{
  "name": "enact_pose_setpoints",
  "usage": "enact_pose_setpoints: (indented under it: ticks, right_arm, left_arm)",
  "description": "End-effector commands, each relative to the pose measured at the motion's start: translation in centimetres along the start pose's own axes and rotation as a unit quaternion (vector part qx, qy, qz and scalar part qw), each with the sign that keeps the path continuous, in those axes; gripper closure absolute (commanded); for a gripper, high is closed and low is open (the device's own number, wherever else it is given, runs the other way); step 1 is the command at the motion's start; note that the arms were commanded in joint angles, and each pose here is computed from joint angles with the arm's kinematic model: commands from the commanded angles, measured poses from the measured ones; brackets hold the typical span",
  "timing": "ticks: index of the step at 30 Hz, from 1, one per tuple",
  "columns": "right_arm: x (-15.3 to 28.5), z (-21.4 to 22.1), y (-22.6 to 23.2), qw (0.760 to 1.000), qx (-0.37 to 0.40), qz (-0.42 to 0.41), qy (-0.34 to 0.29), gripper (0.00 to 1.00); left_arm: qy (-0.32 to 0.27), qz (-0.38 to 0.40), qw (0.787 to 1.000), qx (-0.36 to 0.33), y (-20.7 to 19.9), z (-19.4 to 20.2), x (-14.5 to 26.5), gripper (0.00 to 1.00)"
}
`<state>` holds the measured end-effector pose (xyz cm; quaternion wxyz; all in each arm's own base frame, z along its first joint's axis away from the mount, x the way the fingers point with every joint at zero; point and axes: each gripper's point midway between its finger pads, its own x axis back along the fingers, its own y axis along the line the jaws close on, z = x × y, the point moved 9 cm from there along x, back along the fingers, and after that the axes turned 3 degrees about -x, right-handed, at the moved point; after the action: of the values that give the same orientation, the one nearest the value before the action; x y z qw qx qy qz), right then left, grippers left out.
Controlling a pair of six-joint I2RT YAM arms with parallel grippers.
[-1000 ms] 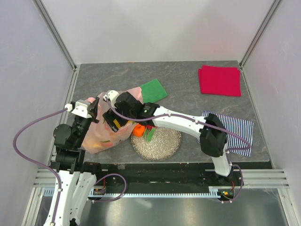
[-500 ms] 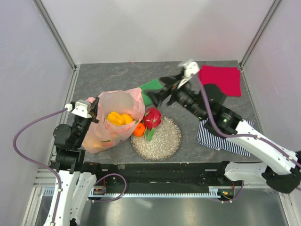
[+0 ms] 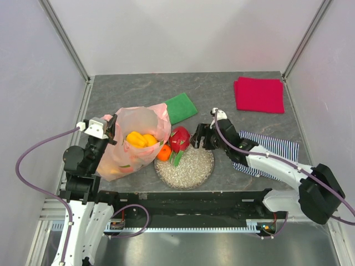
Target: Place the fruits into the plastic bag
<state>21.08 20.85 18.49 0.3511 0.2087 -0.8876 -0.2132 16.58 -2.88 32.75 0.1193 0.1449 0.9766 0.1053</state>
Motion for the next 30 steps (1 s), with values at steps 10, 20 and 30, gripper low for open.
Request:
enact_pose_setpoints:
  ticks: [10, 20, 30]
  right_arm:
    - [-3.7, 3.5, 4.5, 0.997, -0.059, -0.048, -0.004, 0.21]
    - [-5.3, 6.4, 5.3, 0.999, -0.052, -0.001, 0.002, 0.3]
    - [-6.0, 7.5, 5.1, 0.998, -0.049, 0.037, -0.029, 0.32]
  left_arm:
    - [-0.014, 0.0, 1.0, 0.007, 0.0, -0.3, -0.2, 0.98]
    - [-0.014, -0.002, 1.0, 0.006, 0.0, -0.3, -0.2, 0.98]
    - [-0.016, -0.002, 1.0, 0.005, 0.0, -0.4, -0.1, 0.98]
